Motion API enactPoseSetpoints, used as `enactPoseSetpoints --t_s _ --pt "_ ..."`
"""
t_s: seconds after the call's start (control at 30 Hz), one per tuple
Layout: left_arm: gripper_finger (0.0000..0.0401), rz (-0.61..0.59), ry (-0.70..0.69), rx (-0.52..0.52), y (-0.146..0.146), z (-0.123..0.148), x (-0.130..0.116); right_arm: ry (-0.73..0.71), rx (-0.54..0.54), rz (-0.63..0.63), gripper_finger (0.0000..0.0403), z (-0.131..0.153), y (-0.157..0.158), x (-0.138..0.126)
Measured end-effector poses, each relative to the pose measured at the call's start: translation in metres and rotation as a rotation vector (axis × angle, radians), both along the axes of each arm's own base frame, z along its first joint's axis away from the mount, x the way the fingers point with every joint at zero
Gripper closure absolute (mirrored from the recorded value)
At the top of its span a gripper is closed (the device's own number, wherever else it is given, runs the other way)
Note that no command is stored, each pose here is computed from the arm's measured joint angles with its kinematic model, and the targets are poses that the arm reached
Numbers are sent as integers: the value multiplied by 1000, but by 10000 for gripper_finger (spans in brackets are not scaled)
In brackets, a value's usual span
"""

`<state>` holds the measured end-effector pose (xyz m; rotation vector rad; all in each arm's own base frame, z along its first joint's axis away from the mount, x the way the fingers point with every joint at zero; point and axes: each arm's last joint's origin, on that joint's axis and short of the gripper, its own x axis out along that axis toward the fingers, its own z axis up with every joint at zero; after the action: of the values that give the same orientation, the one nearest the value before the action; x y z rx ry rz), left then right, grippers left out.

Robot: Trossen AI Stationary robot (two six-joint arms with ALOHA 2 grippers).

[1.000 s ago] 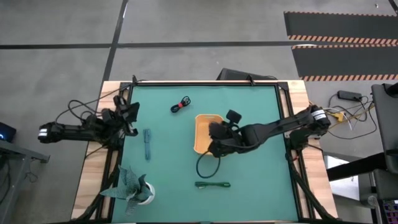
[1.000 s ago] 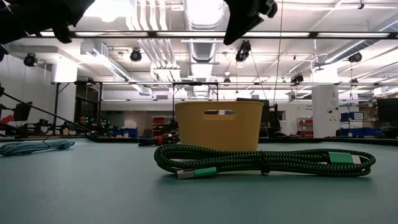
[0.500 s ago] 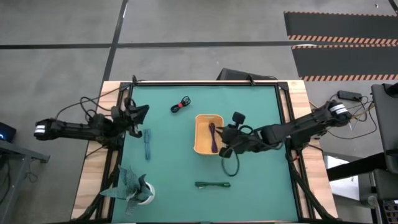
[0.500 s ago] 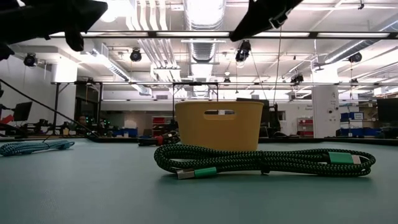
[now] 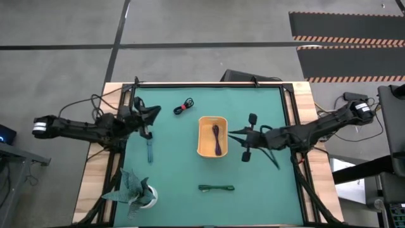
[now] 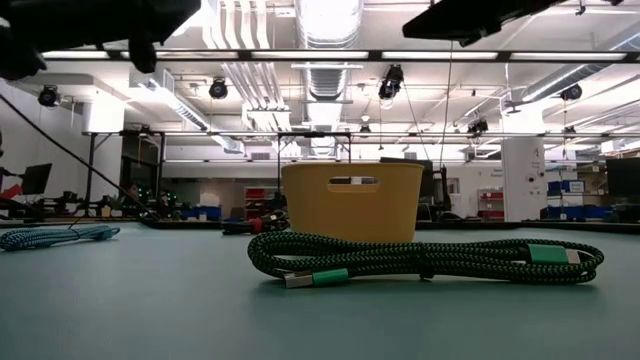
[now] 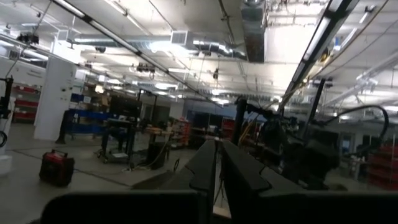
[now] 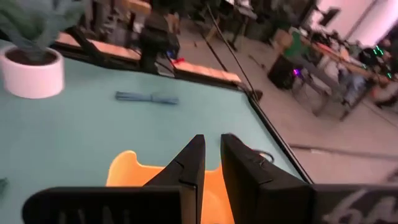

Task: Pick and place USB-C Cables
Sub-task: Put the light blue charger cable into the yellow bin

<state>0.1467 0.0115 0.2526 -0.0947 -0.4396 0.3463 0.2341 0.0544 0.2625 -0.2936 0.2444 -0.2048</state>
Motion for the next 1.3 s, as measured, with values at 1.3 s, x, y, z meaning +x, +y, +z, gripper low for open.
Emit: enactPoseSetpoints --t_s 1.3 --pt "389 115 555 -103 5 32 134 -274 7 210 360 -17 -26 -105"
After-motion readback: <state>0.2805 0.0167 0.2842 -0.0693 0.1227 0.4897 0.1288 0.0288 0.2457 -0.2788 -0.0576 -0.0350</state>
